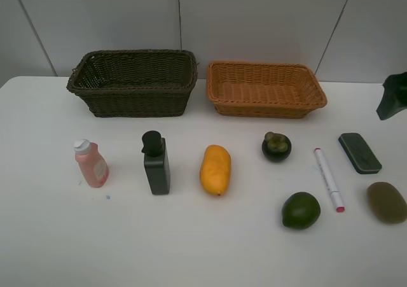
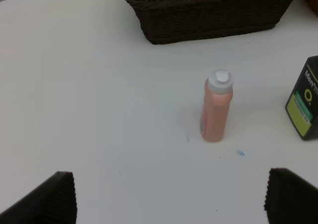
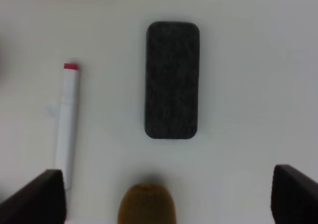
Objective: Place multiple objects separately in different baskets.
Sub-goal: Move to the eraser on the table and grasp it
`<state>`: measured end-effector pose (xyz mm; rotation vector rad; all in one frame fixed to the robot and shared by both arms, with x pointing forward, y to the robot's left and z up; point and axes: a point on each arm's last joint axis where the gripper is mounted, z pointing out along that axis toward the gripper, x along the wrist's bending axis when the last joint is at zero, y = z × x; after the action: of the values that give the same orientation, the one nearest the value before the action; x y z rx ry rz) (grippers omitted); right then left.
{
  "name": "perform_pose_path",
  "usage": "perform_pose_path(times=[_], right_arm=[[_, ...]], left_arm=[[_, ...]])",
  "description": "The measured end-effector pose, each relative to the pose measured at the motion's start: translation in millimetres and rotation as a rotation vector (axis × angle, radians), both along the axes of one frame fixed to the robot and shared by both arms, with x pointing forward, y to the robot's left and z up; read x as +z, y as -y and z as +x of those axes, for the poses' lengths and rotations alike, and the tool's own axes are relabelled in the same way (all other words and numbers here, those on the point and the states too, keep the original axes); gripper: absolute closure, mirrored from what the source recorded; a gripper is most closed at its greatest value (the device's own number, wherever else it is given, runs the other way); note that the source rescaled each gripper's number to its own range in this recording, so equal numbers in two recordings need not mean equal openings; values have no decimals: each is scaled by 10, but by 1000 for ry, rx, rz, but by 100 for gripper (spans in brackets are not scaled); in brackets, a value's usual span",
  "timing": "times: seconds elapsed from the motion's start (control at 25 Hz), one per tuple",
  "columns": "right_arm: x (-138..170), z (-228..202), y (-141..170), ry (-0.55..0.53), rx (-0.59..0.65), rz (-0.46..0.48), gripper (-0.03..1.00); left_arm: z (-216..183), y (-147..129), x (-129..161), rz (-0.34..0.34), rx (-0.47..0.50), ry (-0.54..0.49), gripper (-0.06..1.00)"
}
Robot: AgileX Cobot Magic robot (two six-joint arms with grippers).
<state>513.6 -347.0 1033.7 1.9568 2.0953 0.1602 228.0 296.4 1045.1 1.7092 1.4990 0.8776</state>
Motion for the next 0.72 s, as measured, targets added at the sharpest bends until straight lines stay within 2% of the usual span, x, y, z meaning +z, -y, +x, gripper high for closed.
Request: perform_pose_path(times=[0.36, 0.72], right_arm=[[-535, 292, 134, -82, 123, -4, -3], [-914, 440, 212, -118, 126, 5, -3]], left_arm=[[0, 0, 0, 0, 0, 0, -5], [0, 0, 0, 0, 0, 0, -5]])
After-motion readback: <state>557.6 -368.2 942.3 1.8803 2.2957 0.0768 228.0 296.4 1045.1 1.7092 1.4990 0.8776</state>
